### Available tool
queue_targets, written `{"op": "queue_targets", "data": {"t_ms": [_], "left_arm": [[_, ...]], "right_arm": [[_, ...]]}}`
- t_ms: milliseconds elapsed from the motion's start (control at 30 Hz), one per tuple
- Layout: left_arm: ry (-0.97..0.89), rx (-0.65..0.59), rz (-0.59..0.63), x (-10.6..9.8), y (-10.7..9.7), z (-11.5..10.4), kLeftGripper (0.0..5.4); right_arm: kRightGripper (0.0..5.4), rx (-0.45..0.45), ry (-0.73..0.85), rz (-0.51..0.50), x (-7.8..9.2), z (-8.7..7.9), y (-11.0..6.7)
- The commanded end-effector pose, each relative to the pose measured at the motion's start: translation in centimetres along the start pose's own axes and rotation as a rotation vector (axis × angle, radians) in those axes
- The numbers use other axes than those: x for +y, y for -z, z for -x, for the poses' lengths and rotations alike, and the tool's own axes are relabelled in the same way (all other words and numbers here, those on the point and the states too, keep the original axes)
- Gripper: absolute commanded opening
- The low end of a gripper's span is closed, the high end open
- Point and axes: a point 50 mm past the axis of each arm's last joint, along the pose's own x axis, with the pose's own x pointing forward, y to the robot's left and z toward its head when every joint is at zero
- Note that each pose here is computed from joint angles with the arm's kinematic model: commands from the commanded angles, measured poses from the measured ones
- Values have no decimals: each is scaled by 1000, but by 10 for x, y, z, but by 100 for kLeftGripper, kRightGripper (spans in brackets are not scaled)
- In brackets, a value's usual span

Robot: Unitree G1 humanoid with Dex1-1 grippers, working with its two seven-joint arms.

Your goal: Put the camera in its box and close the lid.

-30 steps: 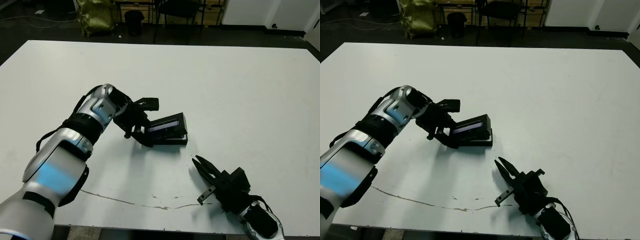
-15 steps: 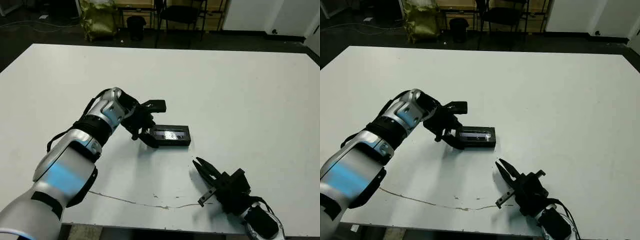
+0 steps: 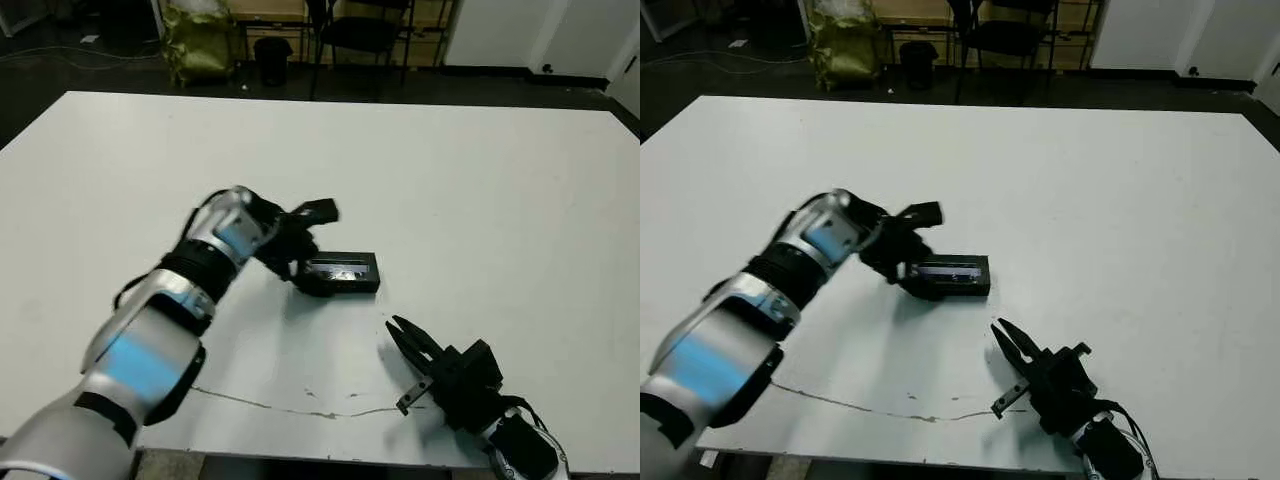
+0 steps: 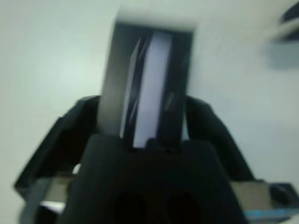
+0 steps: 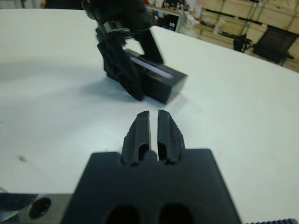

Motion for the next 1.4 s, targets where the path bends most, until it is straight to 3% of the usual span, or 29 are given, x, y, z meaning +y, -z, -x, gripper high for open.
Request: {"op": "queue_targets", "data": {"t_ms": [33, 100, 233, 367, 567, 633, 800, 933, 1100, 1167, 1267, 1400], "left_arm": [[56, 125, 4, -15, 44, -18, 491], [73, 126, -46, -15, 49, -17, 536], [94, 169, -166, -16, 69, -8, 538], [121, 205, -45, -16, 92, 1, 538], [70, 243, -133, -15, 114, 17, 538], [48, 220, -128, -15, 116, 20, 538], [39, 56, 92, -14, 116, 18, 538], [28, -44, 35, -17, 111, 14, 538], [2, -108, 90, -15, 112, 17, 538], [0, -134, 91, -16, 117, 22, 538], [-16, -136, -12, -18, 125, 33, 538], [-17, -92, -64, -26, 148, 54, 538]], "right_arm": [[0, 48, -4, -6, -1, 2, 6], [0, 65, -3, 6, -1, 3, 5], [0, 51, -4, 20, -1, 1, 6], [0, 39, -13, 20, -1, 1, 5], [0, 47, -14, 30, -1, 1, 7], [0, 38, -19, 35, 0, 0, 6], [0, 26, -19, 19, 1, -1, 8], [0, -4, -24, 43, 0, -1, 9], [0, 39, -16, 38, -1, 1, 11], [0, 45, -15, 36, -1, 1, 12], [0, 32, -21, 49, -2, 0, 11], [0, 16, -25, 32, -3, 0, 11]]}}
